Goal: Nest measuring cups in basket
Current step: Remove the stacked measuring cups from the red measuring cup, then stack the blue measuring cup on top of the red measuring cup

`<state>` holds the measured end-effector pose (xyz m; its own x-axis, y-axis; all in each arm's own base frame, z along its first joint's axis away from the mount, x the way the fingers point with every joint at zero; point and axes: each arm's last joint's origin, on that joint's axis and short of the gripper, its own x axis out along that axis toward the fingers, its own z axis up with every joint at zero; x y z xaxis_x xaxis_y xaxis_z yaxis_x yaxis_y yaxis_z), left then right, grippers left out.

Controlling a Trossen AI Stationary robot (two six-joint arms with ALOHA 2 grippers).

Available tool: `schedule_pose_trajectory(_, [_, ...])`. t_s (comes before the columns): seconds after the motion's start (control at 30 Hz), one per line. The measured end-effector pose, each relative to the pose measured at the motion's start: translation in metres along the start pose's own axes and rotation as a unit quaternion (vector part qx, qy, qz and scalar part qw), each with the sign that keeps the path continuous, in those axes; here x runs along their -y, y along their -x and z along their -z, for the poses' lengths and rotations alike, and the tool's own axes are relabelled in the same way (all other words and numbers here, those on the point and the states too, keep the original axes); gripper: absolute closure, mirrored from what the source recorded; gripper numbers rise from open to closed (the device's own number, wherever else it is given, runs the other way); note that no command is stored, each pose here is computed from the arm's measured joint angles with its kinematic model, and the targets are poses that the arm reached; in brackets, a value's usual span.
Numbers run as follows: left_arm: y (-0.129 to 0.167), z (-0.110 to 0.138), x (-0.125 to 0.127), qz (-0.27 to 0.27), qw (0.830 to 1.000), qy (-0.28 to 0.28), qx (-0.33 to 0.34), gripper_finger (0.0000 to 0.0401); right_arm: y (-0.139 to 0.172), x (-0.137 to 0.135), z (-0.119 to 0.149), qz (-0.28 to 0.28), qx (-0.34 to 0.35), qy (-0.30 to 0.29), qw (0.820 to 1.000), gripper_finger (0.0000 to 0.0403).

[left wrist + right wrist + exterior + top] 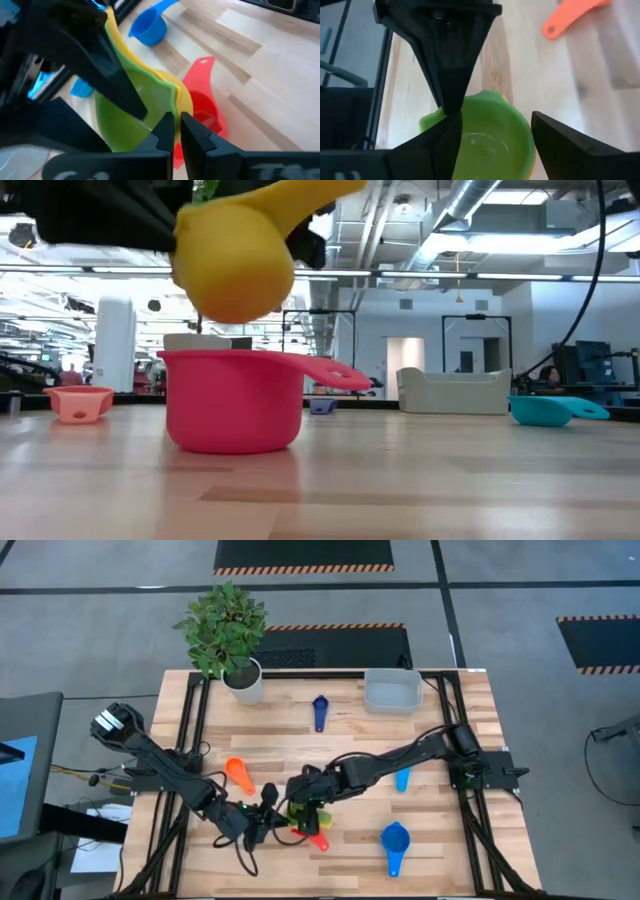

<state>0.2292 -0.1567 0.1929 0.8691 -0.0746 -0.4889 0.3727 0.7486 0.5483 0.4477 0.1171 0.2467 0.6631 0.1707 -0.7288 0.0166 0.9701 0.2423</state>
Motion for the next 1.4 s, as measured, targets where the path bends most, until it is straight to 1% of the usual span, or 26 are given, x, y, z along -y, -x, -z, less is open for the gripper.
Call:
schedule_pose_trajectory(0.03, [0.003, 0.000, -0.002, -0.002, 1.000, 0.000, -0.001, 0.0399, 0.005, -0.001, 0.000, 0.013, 0.000, 0.001, 1.000, 0.0143])
schedule_pose_trajectory(0.1, [0.006, 0.001, -0.006, -0.008, 1.000, -0.002, -0.010, 0.0399, 0.016, -0.002, 0.002, 0.055, -0.003, 0.002, 0.998, 0.0143])
schedule_pose_trajectory(0.17, [0.008, 0.007, -0.007, -0.014, 0.999, -0.011, -0.044, 0.0399, 0.025, -0.001, 0.006, 0.109, -0.015, -0.003, 0.994, 0.0143])
schedule_pose_trajectory(0.23, [0.009, 0.017, -0.007, -0.020, 0.996, -0.020, -0.090, 0.0399, 0.029, -0.001, 0.015, 0.148, -0.044, -0.004, 0.988, 0.0143])
schedule_pose_trajectory(0.3, [0.009, 0.028, -0.009, -0.025, 0.990, -0.019, -0.139, 0.0399, 0.030, -0.001, 0.024, 0.163, -0.081, -0.008, 0.983, 0.0143])
schedule_pose_trajectory(0.33, [0.008, 0.032, -0.011, -0.029, 0.987, -0.010, -0.157, 0.0399, 0.031, -0.002, 0.028, 0.169, -0.098, -0.014, 0.981, 0.0143])
schedule_pose_trajectory(0.4, [0.005, 0.042, -0.016, -0.036, 0.983, 0.011, -0.178, 0.0399, 0.033, -0.004, 0.035, 0.181, -0.120, -0.029, 0.976, 0.0143])
schedule_pose_trajectory(0.47, [0.003, 0.053, -0.019, -0.035, 0.980, 0.020, -0.195, 0.0399, 0.033, -0.006, 0.042, 0.191, -0.137, -0.036, 0.971, 0.0143])
schedule_pose_trajectory(0.63, [-0.005, 0.076, -0.027, -0.004, 0.978, 0.042, -0.204, 0.0399, 0.034, -0.011, 0.069, 0.213, -0.172, -0.049, 0.961, 0.0143])
schedule_pose_trajectory(0.77, [-0.007, 0.085, -0.031, 0.003, 0.977, 0.057, -0.206, 0.0399, 0.045, -0.013, 0.097, 0.231, -0.182, -0.091, 0.951, 0.0143])
schedule_pose_trajectory(0.87, [-0.007, 0.085, -0.032, 0.001, 0.977, 0.060, -0.206, 0.0392, 0.066, -0.016, 0.113, 0.245, -0.157, -0.140, 0.946, 0.0143])
schedule_pose_trajectory(1.03, [-0.008, 0.083, -0.033, -0.003, 0.978, 0.064, -0.197, 0.0347, 0.100, -0.030, 0.137, 0.242, -0.112, -0.260, 0.928, 0.0143])
schedule_pose_trajectory(1.13, [-0.008, 0.084, -0.033, -0.009, 0.978, 0.063, -0.199, 0.0314, 0.111, -0.040, 0.154, 0.237, -0.125, -0.303, 0.915, 0.0143])
schedule_pose_trajectory(1.3, [-0.007, 0.078, -0.037, -0.070, 0.972, 0.069, -0.212, 0.0268, 0.118, -0.062, 0.174, 0.231, -0.163, -0.374, 0.883, 0.0143])
schedule_pose_trajectory(1.4, [-0.006, 0.068, -0.038, -0.105, 0.970, 0.077, -0.204, 0.0249, 0.114, -0.072, 0.187, 0.238, -0.185, -0.394, 0.868, 0.0143])
